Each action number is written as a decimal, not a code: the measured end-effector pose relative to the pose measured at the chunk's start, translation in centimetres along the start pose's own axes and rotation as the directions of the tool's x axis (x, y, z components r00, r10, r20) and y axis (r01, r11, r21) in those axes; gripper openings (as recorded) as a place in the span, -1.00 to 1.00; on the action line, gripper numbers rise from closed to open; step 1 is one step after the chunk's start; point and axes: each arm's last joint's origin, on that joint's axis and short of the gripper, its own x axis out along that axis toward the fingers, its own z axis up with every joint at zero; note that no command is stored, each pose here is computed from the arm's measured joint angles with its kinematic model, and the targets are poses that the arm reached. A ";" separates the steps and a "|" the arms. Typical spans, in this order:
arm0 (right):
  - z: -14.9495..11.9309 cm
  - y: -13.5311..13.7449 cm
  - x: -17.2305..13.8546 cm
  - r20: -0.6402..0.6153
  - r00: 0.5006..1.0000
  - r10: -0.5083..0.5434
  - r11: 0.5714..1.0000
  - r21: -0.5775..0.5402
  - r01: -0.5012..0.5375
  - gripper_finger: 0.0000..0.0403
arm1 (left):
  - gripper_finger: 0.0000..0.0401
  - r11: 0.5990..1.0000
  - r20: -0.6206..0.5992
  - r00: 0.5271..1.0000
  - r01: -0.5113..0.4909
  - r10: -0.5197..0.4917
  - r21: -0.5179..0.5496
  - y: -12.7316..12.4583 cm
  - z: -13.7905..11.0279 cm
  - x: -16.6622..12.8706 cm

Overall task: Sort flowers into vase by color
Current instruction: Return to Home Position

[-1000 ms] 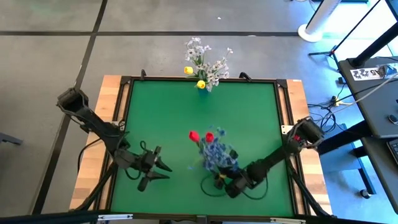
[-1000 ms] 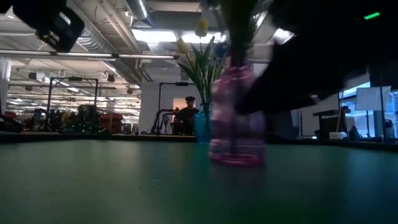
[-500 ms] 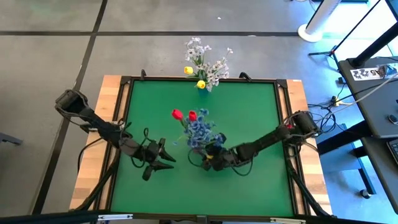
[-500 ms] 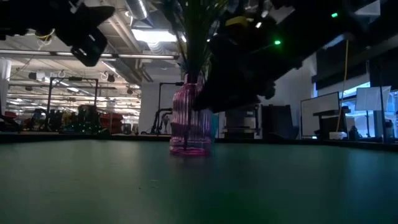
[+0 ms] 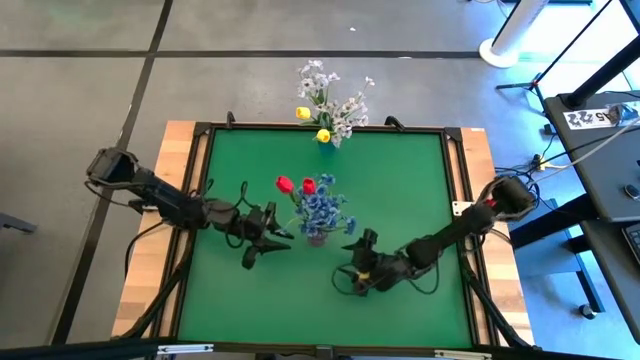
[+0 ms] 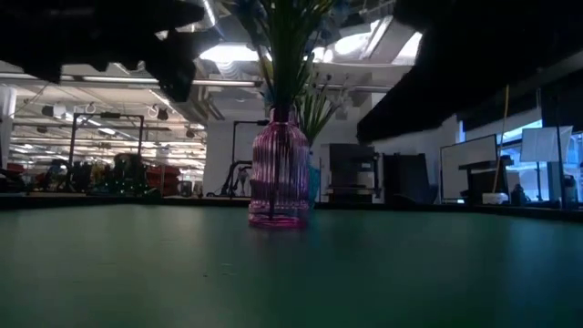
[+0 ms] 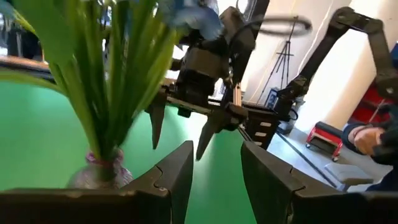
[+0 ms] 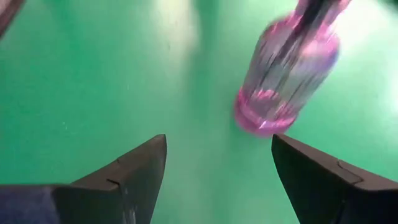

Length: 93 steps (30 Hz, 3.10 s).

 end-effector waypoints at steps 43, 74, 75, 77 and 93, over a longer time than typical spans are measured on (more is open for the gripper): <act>-0.3 -23.6 -10.7 0.522 0.852 -0.027 1.000 0.008 0.027 -0.32 | -0.34 0.958 0.154 0.960 -0.255 0.235 0.131 4.3 -0.2 -12.1; -6.1 -22.9 -14.3 0.668 0.742 -0.062 0.998 0.061 0.029 -0.98 | -0.34 0.948 0.114 0.953 -0.293 0.280 0.122 4.5 -0.6 -12.1; -6.2 -23.0 -14.3 0.655 0.749 -0.099 0.995 0.087 0.055 -0.97 | -0.34 0.948 0.114 0.953 -0.293 0.280 0.122 4.5 -0.6 -12.1; -6.6 -23.2 -13.9 0.609 0.776 -0.161 0.986 0.132 0.101 -0.93 | -0.34 0.948 0.114 0.953 -0.293 0.280 0.122 4.5 -0.6 -12.1; -9.4 -23.4 -11.8 0.272 0.938 -0.214 0.943 0.308 0.125 -0.88 | -0.34 0.948 0.115 0.953 -0.293 0.280 0.121 4.5 -0.6 -12.1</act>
